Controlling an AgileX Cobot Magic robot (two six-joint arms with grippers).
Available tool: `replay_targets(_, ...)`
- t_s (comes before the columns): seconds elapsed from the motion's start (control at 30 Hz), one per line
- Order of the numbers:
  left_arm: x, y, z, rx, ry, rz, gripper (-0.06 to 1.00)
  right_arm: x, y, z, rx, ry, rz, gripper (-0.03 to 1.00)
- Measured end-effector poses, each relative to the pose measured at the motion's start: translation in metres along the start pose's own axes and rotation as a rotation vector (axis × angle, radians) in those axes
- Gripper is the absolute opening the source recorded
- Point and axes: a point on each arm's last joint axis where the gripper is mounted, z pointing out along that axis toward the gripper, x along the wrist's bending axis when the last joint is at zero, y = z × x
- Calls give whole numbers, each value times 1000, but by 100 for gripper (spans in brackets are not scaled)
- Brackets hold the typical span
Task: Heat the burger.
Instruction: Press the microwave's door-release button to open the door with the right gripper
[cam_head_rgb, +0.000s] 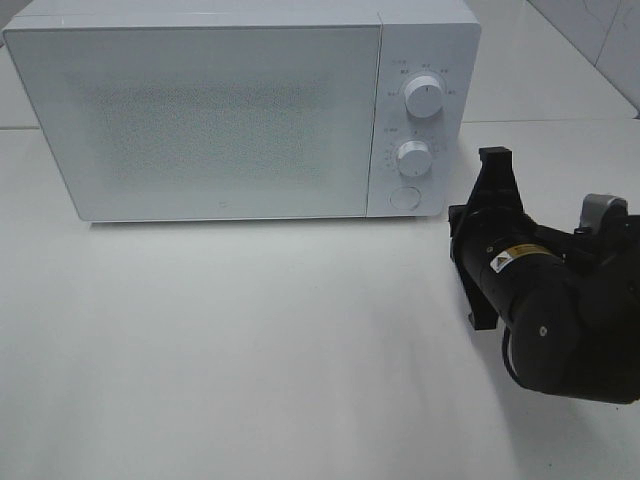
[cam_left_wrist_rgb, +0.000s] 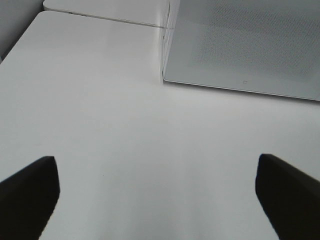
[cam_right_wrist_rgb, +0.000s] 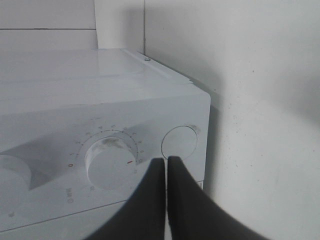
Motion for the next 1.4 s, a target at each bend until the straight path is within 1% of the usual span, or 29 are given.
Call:
replay_targets(0.33,0,0,0,0,0,0,99,1,-19,25,17,-15,29,0)
replay_targets(0.43,0,0,0,0,0,0,99,0,-24,33,20,-37,42,0)
replay_targets(0.47,0,0,0,0,0,0,99,-2,-27,39,19,-57,50,0)
replay_targets(0.57,0,0,0,0,0,0,99,-4,-27,46,3,-73,68,0)
replay_targets(0.73,0,0,0,0,0,0,99,0,-29,57,-9,-71,92,0)
replay_targets(0.93,0,0,0,0,0,0,99,8,-26,68,-20,-68,90,0)
replay_targets(1.1,0,0,0,0,0,0,99,10,-20,72,-35,-70,88,0)
replay_targets(1.4,0,0,0,0,0,0,99,4,-20,79,-38,-95,86,0)
